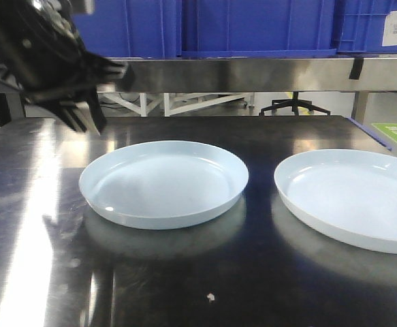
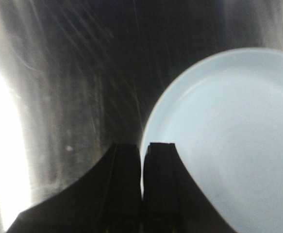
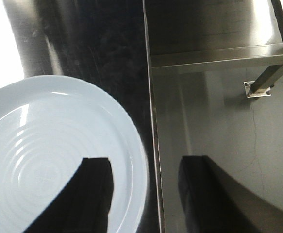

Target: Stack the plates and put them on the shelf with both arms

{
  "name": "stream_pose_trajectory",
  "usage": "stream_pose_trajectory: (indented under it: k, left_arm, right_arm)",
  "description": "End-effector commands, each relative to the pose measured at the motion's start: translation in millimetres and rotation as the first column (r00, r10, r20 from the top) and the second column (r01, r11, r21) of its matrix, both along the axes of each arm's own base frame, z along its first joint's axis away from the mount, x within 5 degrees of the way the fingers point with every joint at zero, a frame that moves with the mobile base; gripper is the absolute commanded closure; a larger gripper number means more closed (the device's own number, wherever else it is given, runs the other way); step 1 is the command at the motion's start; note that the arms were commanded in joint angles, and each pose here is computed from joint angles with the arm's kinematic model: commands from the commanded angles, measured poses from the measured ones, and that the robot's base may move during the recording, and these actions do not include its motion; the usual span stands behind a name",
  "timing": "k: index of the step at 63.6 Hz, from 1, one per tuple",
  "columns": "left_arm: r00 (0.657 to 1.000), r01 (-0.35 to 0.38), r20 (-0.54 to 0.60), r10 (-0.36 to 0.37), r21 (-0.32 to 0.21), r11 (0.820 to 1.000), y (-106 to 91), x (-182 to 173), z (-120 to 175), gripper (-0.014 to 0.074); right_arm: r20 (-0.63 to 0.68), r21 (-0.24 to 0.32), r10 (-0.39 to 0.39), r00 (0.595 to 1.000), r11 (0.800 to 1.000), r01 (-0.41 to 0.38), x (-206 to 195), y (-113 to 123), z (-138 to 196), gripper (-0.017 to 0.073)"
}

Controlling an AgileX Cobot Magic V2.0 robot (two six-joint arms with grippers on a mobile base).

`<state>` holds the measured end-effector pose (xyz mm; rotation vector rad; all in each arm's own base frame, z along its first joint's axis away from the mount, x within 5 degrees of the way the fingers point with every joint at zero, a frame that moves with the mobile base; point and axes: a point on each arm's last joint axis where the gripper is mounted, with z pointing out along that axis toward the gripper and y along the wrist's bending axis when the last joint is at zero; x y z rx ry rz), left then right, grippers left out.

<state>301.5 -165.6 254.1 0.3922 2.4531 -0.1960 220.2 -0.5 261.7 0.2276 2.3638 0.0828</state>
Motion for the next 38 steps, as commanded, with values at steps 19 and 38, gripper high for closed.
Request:
stream_pose_trajectory:
  k: [19, 38]
  left_arm:
    - [0.941, -0.188, 0.264, 0.212, -0.113, 0.976, 88.1, -32.0, 91.8, 0.0498]
    - [0.904, -0.348, 0.231, 0.361, -0.095, 0.933, 143.5, -80.2, 47.5, 0.0498]
  right_arm:
    - [0.105, -0.004, 0.001, 0.995, 1.000, -0.001, 5.6, -0.6, 17.8, 0.0125]
    - [0.101, -0.004, 0.001, 0.995, 1.000, -0.001, 5.4, -0.6, 17.5, 0.0125]
